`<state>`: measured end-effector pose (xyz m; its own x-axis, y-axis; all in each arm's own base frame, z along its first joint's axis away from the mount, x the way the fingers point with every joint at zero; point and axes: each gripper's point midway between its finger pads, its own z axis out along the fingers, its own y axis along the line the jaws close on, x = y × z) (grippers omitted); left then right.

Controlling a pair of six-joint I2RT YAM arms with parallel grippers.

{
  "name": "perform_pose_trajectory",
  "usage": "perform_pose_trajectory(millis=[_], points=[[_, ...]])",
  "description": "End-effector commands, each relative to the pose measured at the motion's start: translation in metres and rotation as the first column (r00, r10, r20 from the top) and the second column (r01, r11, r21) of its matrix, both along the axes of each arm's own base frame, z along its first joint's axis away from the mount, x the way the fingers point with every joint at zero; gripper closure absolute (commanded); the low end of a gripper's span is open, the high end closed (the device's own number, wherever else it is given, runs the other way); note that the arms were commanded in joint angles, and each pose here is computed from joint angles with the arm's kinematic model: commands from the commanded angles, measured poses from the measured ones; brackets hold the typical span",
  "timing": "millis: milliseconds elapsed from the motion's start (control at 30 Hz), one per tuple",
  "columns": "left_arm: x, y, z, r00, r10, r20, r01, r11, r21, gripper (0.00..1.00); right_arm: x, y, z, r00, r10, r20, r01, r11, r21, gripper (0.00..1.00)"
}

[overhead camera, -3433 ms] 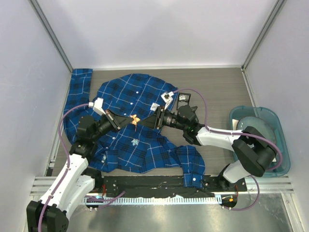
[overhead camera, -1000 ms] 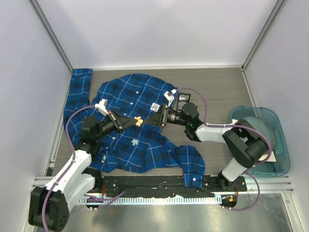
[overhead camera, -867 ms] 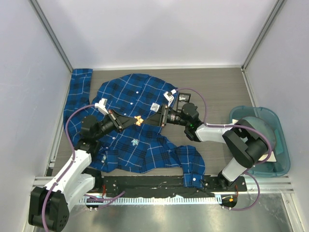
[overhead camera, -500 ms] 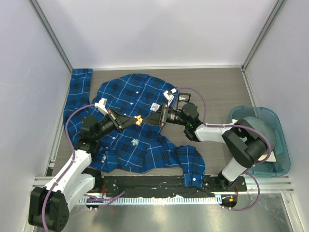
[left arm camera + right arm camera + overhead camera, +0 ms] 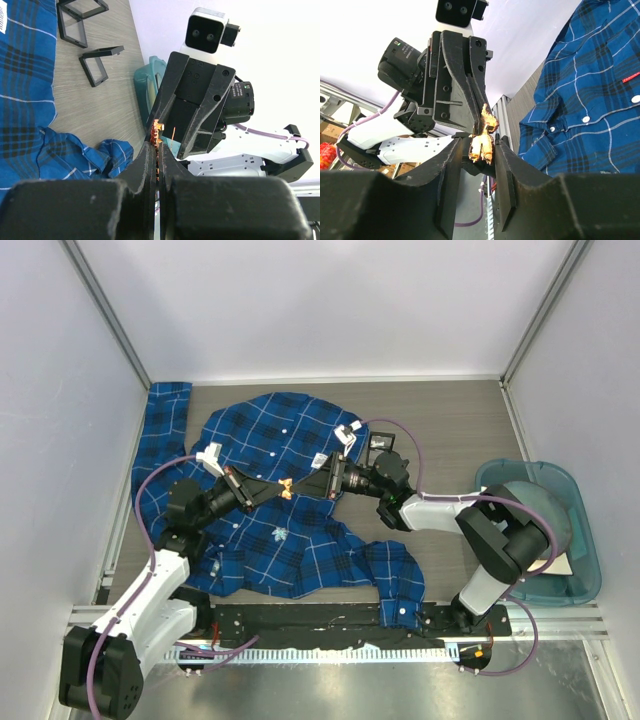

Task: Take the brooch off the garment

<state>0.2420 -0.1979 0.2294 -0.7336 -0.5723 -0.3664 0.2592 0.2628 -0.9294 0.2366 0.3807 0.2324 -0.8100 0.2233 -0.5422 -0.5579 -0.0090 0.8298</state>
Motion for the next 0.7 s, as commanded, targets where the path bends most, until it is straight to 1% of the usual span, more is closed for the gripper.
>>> perform_pose_trajectory(millis=[0, 100, 667], points=[[-0.0021, -0.0032, 0.0224, 0.997, -0.028, 0.072, 0.03, 0.999, -0.025, 1.0, 0.0013, 0.0035, 0.0211, 0.998, 0.003, 0.066, -0.006, 0.998, 0.055, 0.63], [-0.0016, -0.0036, 0.0214, 0.997, -0.029, 0.069, 0.031, 0.999, -0.025, 1.0, 0.0, 0.0045, 0.0197, 0.998, 0.008, 0.068, -0.012, 0.999, 0.052, 0.65], [-0.0018, -0.0038, 0.0218, 0.997, -0.03, 0.069, 0.033, 0.999, -0.035, 1.0, -0.005, 0.0018, 0.0137, 0.998, 0.015, 0.054, -0.019, 0.998, 0.062, 0.64]])
